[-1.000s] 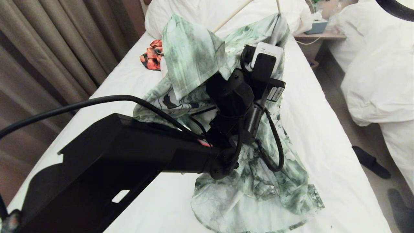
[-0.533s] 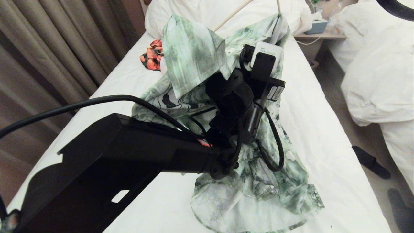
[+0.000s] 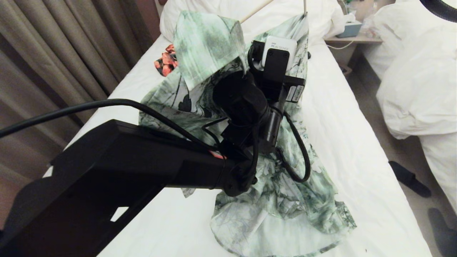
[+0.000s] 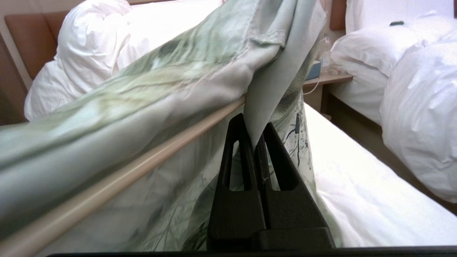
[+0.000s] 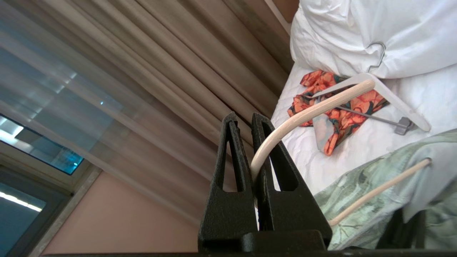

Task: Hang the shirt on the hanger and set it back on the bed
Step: Take the clothes hanger out of the clothes

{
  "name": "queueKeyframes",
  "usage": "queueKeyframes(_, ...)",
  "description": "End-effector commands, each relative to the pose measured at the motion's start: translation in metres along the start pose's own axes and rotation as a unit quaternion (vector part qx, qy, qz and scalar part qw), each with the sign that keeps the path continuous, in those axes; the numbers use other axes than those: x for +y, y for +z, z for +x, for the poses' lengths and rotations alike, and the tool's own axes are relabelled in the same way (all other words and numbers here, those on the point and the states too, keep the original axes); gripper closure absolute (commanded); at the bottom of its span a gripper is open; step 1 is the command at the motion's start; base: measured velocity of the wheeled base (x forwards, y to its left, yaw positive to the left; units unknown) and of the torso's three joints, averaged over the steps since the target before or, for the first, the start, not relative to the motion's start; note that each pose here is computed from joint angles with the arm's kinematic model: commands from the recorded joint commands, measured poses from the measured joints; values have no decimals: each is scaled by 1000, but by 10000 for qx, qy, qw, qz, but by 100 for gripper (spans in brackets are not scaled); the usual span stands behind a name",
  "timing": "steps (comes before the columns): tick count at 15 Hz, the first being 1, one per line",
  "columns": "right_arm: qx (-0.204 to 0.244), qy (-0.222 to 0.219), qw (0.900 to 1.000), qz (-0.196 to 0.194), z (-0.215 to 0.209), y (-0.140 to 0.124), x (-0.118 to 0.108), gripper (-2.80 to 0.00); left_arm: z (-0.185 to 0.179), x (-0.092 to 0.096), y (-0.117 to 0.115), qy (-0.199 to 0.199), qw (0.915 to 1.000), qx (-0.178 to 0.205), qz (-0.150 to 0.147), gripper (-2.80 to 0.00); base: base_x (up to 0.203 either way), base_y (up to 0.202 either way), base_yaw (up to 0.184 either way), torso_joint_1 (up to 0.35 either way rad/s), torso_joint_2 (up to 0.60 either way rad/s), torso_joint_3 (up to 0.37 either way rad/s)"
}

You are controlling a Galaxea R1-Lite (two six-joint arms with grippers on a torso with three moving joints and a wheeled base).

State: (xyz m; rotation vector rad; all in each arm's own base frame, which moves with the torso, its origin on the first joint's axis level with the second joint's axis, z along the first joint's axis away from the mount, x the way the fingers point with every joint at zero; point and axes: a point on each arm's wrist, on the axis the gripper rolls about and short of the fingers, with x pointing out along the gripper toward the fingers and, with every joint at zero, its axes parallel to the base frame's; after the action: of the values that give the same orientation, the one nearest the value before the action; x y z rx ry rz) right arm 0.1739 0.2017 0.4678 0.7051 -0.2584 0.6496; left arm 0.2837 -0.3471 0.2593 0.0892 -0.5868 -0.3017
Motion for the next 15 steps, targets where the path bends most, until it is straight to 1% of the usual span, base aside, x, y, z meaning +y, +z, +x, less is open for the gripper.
queueKeyframes(1,-26,-21,10000,-5,0,1,-1,0,1,7,7,93,9999,-67,-54,0,0,0,0,0,0,0)
queueKeyframes(3,-88,-42,10000,-24,-1,5,-3,0,1,12,16,190,9995,-195,-134,0,0,0,0,0,0,0)
queueKeyframes(6,-157,-87,9998,-69,0,10,-7,0,-1,18,28,386,9988,-198,-219,0,0,0,0,0,0,0)
queueKeyframes(9,-226,-167,9995,-132,2,13,-13,0,-11,12,32,306,9992,-80,-241,0,0,0,0,0,0,0)
queueKeyframes(10,-228,-130,9996,-139,2,14,-14,0,-13,10,31,279,9993,-59,-235,0,0,0,0,0,0,0)
queueKeyframes(15,-270,-172,9993,-181,3,16,-18,0,-16,8,34,280,9993,-44,-260,0,0,0,0,0,0,0)
